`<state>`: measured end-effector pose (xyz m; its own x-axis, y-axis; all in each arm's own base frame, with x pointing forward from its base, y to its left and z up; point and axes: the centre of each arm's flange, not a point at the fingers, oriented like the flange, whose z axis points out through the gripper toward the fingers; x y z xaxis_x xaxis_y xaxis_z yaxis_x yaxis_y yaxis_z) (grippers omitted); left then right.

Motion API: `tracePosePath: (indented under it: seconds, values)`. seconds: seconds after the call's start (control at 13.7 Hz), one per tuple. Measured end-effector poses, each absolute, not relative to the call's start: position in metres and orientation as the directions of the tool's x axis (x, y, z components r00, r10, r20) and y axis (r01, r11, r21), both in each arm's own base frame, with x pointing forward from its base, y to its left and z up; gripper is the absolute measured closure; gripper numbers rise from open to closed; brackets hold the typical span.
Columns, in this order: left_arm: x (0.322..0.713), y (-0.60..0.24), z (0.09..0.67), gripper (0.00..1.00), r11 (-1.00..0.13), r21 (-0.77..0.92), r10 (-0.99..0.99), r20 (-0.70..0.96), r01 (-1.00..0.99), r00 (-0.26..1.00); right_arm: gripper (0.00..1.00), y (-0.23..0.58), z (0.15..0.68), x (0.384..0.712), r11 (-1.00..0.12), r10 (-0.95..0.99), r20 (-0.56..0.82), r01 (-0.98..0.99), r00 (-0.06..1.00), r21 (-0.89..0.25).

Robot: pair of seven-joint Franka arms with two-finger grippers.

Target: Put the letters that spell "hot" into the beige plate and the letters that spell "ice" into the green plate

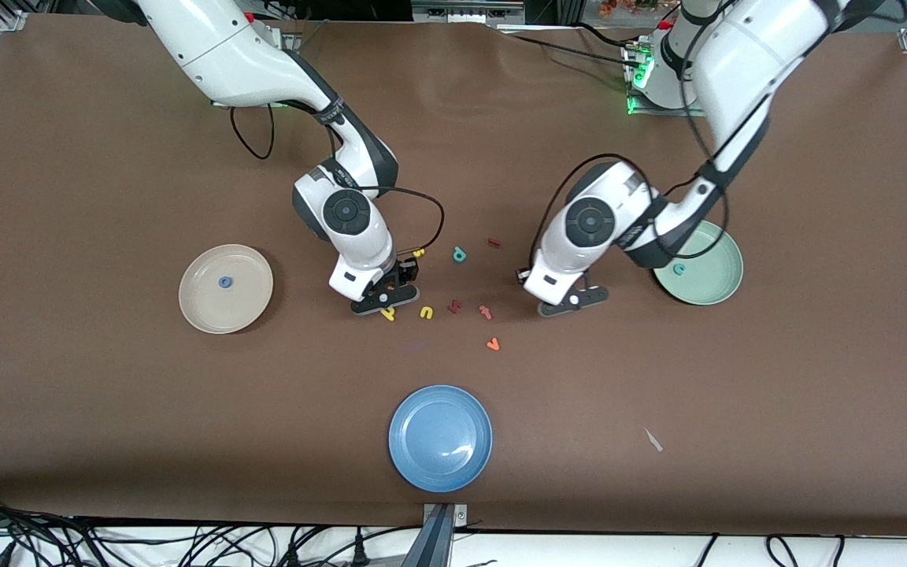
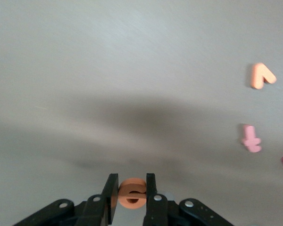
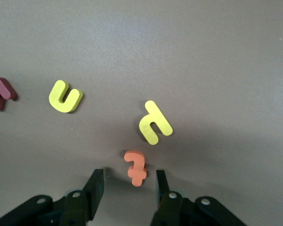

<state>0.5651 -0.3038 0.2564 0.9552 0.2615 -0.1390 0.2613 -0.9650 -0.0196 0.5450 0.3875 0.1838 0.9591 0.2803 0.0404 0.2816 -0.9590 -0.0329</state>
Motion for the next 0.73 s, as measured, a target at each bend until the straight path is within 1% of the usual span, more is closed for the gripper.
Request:
tracePosePath:
  seconds: [0.15, 0.22, 0.29, 0.37, 0.44, 0.58, 0.73]
  values:
    - [0.580, -0.255, 0.288, 0.75, -0.973, -0.035, 0.229, -0.167, 0.227, 0.959, 0.51, 0.389, 0.181, 0.544, -0.958, 0.283, 0.043, 0.285, 0.958, -0.032]
    - [0.585, -0.226, 0.295, 0.75, -0.978, -0.044, 0.210, -0.194, 0.206, 0.958, 0.51, 0.389, 0.179, 0.544, -0.957, 0.286, 0.046, 0.288, 0.957, -0.032]
    - [0.590, -0.195, 0.297, 0.75, -0.982, -0.053, 0.186, -0.231, 0.179, 0.955, 0.54, 0.389, 0.178, 0.543, -0.956, 0.289, 0.047, 0.290, 0.956, -0.030]
    - [0.593, -0.162, 0.295, 0.75, -0.987, -0.056, 0.158, -0.268, 0.148, 0.950, 0.54, 0.389, 0.177, 0.543, -0.956, 0.291, 0.047, 0.292, 0.956, -0.029]
    - [0.594, -0.132, 0.290, 0.75, -0.991, -0.051, 0.133, -0.297, 0.123, 0.946, 0.63, 0.389, 0.177, 0.544, -0.955, 0.293, 0.050, 0.294, 0.955, -0.027]
    - [0.592, -0.077, 0.278, 0.75, -0.994, -0.036, 0.105, -0.344, 0.098, 0.933, 0.83, 0.389, 0.178, 0.545, -0.954, 0.297, 0.054, 0.298, 0.953, -0.024]
    - [0.586, -0.025, 0.265, 0.75, -0.998, -0.013, 0.068, -0.374, 0.068, 0.925, 0.83, 0.389, 0.178, 0.545, -0.949, 0.314, 0.056, 0.316, 0.948, -0.020]
